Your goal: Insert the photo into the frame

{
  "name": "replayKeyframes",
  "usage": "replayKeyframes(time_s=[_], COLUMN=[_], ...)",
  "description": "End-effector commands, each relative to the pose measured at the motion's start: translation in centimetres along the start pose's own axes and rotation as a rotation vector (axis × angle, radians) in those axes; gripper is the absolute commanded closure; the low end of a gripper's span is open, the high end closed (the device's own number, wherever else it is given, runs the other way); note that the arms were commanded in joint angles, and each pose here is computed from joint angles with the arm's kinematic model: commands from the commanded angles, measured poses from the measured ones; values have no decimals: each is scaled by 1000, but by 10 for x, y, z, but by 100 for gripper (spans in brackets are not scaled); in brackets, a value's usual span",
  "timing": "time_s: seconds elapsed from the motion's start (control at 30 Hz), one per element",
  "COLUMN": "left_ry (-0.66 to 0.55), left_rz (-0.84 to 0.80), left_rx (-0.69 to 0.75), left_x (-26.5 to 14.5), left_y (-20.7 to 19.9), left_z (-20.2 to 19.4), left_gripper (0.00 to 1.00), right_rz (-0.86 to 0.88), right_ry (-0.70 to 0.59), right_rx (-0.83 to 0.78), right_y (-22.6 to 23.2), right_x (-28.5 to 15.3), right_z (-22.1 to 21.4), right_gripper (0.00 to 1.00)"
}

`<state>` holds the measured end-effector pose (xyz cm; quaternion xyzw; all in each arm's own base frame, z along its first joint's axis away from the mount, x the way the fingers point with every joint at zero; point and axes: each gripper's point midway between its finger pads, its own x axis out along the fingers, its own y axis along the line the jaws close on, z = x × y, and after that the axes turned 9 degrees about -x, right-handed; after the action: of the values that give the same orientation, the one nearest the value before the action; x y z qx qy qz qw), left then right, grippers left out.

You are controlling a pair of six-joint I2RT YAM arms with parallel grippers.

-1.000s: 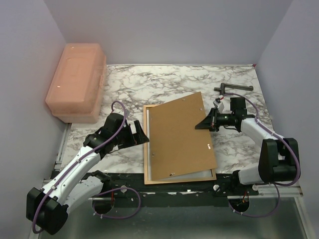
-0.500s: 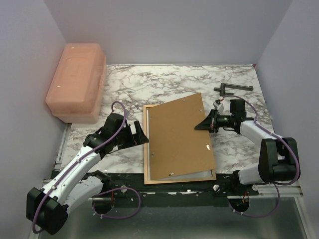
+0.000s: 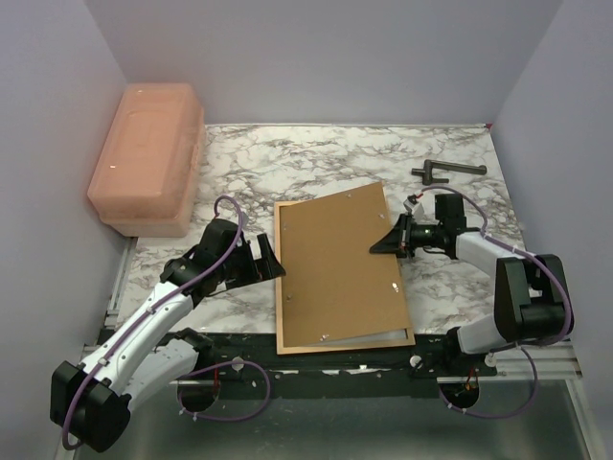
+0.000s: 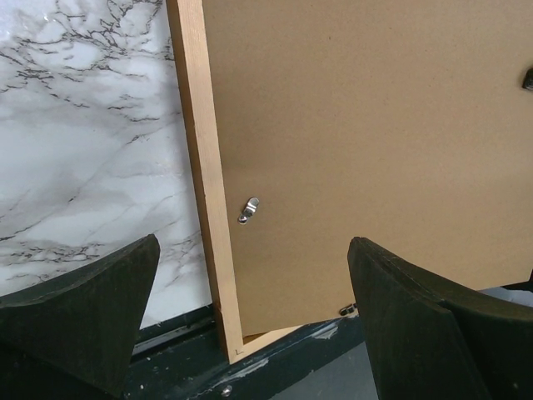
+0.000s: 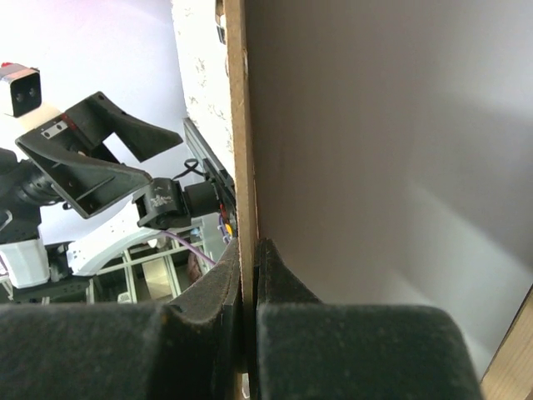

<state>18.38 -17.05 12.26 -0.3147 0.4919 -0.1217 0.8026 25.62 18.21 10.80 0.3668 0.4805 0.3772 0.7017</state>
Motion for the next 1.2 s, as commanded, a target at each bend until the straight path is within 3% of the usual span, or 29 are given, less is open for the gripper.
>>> replayKeyframes(time_s=[0.0, 0.3, 0.97, 1.1, 1.13, 1.17], left_ry=[15, 51, 70, 74, 75, 76], left_rz=[25, 39, 39, 49, 70, 74], left_rx=[2, -2, -5, -6, -6, -6], left_x=[2, 9, 11, 12, 12, 13], left_y=[10, 14, 18, 22, 28, 29], left_z=[-6, -11, -17, -19, -21, -22], left_gripper=[1, 1, 2, 2, 1, 1], right_rz=[-16, -60, -211, -275, -367, -386], right_ry=[12, 50, 92, 105, 115, 117], right_rx=[-21, -10, -8, -13, -27, -33], right_y=[0, -11, -31, -36, -43, -45], right_x=[10, 19, 21, 21, 19, 19], right_z=[4, -8, -12, -12, -12, -12], right_gripper=[100, 99, 39, 32, 24, 23])
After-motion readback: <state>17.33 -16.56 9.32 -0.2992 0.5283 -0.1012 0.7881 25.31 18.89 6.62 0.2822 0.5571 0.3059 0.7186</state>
